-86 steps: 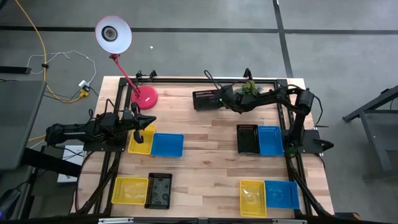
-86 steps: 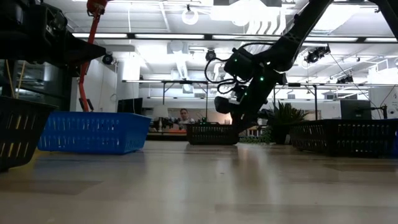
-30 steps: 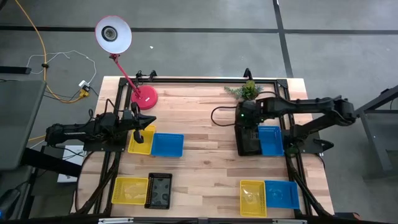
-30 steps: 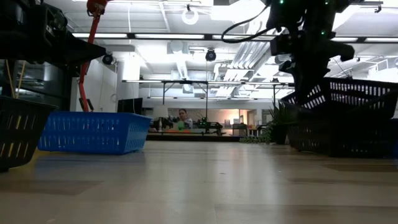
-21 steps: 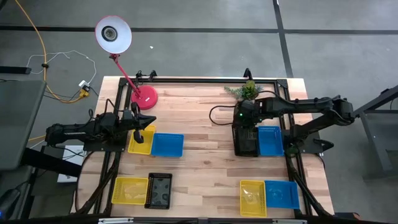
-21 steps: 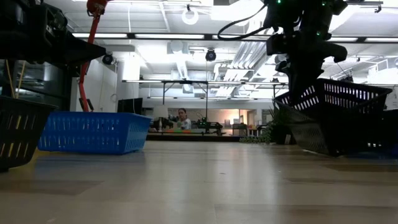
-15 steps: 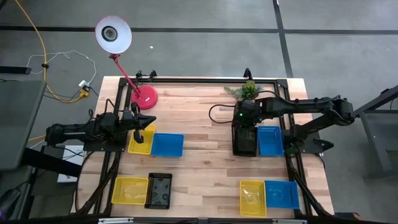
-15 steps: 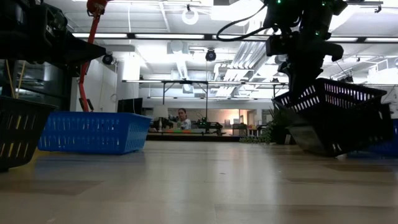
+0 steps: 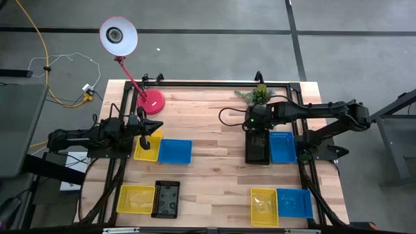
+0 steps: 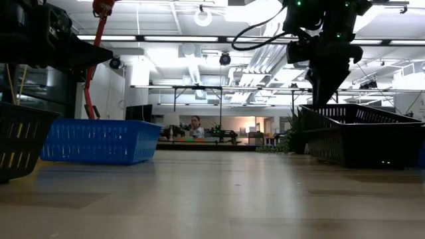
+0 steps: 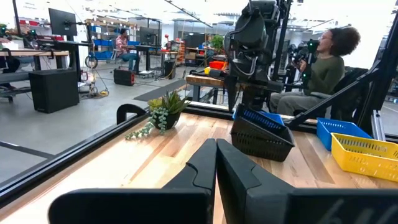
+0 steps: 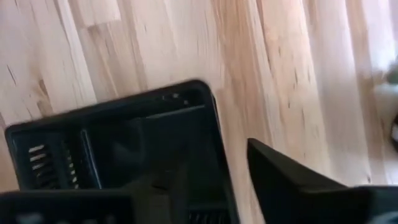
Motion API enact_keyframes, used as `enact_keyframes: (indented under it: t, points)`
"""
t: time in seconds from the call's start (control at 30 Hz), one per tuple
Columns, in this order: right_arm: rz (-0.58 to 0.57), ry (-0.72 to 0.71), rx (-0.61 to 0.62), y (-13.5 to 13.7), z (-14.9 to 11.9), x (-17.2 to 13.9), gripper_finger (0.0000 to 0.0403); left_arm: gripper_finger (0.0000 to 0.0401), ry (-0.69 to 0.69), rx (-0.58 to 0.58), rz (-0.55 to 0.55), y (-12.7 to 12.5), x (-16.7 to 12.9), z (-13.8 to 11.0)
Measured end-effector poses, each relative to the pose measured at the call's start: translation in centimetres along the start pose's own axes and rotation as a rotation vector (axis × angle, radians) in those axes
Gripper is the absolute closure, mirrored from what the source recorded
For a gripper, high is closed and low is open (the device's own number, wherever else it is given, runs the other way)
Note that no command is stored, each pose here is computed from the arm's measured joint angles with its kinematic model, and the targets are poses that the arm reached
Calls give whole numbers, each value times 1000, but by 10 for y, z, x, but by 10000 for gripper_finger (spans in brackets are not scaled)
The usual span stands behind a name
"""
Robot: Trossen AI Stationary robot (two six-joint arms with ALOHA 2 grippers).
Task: Stack baskets by color
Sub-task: Stack the top center black basket on the right black basket
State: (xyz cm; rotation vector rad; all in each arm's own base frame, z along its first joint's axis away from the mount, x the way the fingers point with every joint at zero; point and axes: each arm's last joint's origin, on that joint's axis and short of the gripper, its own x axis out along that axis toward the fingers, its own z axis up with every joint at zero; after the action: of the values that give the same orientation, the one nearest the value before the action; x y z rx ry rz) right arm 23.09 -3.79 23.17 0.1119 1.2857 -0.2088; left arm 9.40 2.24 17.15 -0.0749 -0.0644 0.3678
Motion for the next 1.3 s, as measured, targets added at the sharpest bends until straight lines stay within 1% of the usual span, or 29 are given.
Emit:
enact_keyframes:
  t: [0.1, 0.17, 0.23, 0.3, 0.37, 0.47, 0.57, 0.6, 0.63, 0.7, 0.77, 0.83, 0.9, 0.97, 1.03, 1.13, 1.3]
  points:
    - [3, 48, 12, 0, -3, -4, 228, 401, 0, 0, 0, 0, 0, 0]
    - [2, 55, 20, -1, -3, -12, 217, 401, 0, 0, 0, 0, 0, 0]
    - [-5, 40, 21, -1, -3, -23, 215, 401, 0, 0, 0, 0, 0, 0]
    - [-7, -17, 35, 0, -2, -36, 222, 401, 0, 0, 0, 0, 0, 0]
    - [-36, -67, 50, 3, -5, -46, 238, 401, 0, 0, 0, 0, 0, 0]
    - [-93, -144, 70, 14, -17, -49, 287, 401, 1, 0, 0, 0, 0, 0]
    - [-113, -239, 109, 29, -33, -41, 364, 401, 1, 0, 0, 0, 0, 0]
    - [-117, -286, 120, 34, -38, -39, 382, 401, 1, 0, 0, 0, 0, 0]
    - [-128, -344, 135, 39, -42, -36, 392, 401, 1, 0, 0, 0, 0, 0]
    - [-155, -505, 189, 49, -48, -30, 386, 401, 0, 0, -1, 0, 0, 0]
    - [-182, -642, 230, 56, -55, -22, 390, 401, -1, 0, -1, 0, 0, 0]
    - [-210, -727, 266, 61, -61, -9, 399, 401, -9, -2, -1, 0, 0, 1]
    - [-249, -787, 322, 62, -68, 5, 398, 401, -10, -2, -1, 0, 0, 1]
    - [-267, -820, 370, 61, -74, 18, 400, 401, -10, -2, -1, 0, 0, 1]
    - [-308, -819, 395, 59, -80, 29, 402, 401, -9, -2, -1, 0, 0, 1]
    - [-350, -831, 432, 57, -83, 35, 402, 401, -9, -2, -1, 0, 0, 1]
    - [-340, -767, 443, 53, -84, 43, 402, 401, -9, -2, -1, 0, 0, 1]
